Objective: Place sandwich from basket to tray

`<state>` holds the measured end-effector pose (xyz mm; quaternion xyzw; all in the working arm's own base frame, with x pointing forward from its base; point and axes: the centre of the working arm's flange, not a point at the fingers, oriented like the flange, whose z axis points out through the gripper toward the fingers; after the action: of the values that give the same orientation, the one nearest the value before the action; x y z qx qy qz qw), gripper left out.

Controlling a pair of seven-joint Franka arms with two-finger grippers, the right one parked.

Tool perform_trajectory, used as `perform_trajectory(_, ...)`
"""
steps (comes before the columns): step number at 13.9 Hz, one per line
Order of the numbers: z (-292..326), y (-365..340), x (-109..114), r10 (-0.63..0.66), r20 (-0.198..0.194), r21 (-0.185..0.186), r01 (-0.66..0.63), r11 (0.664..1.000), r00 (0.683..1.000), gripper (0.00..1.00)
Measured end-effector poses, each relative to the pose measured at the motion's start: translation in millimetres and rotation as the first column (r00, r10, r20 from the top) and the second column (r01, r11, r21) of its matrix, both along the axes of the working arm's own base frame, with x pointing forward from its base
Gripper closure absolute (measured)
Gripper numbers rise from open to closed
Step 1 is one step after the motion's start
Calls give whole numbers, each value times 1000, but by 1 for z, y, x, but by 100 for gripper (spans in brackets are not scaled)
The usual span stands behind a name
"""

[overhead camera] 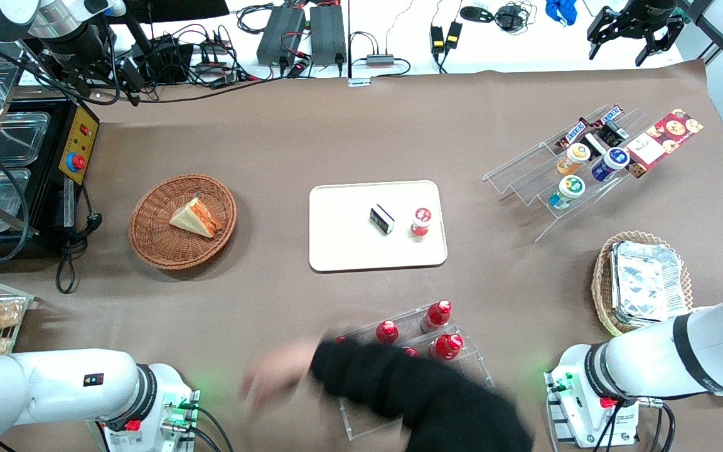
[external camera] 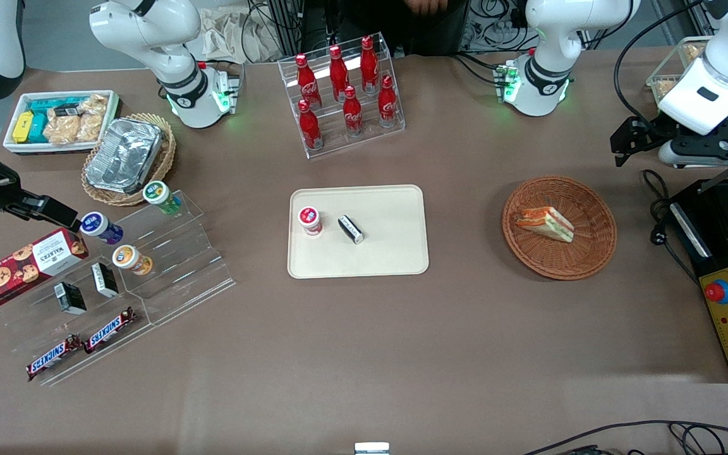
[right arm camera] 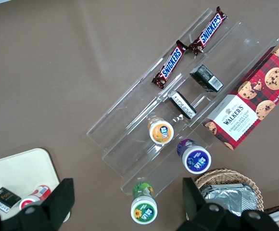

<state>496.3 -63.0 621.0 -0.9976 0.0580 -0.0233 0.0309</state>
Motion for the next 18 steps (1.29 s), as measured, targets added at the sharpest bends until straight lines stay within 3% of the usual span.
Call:
perform_trajectory(9, 0, 2, 0, 16, -1, -7, -16, 1000, 1000, 0)
perform_trajectory(11, -2, 3, 0, 97, -2, -20, -97, 995, 995, 0)
perform_trajectory(14, -8, 2, 0, 310, -7, -30, -310, 950, 951, 0)
perform_trajectory(18, -30, -5, -2, 501, -29, -29, -502, 864, 865, 0)
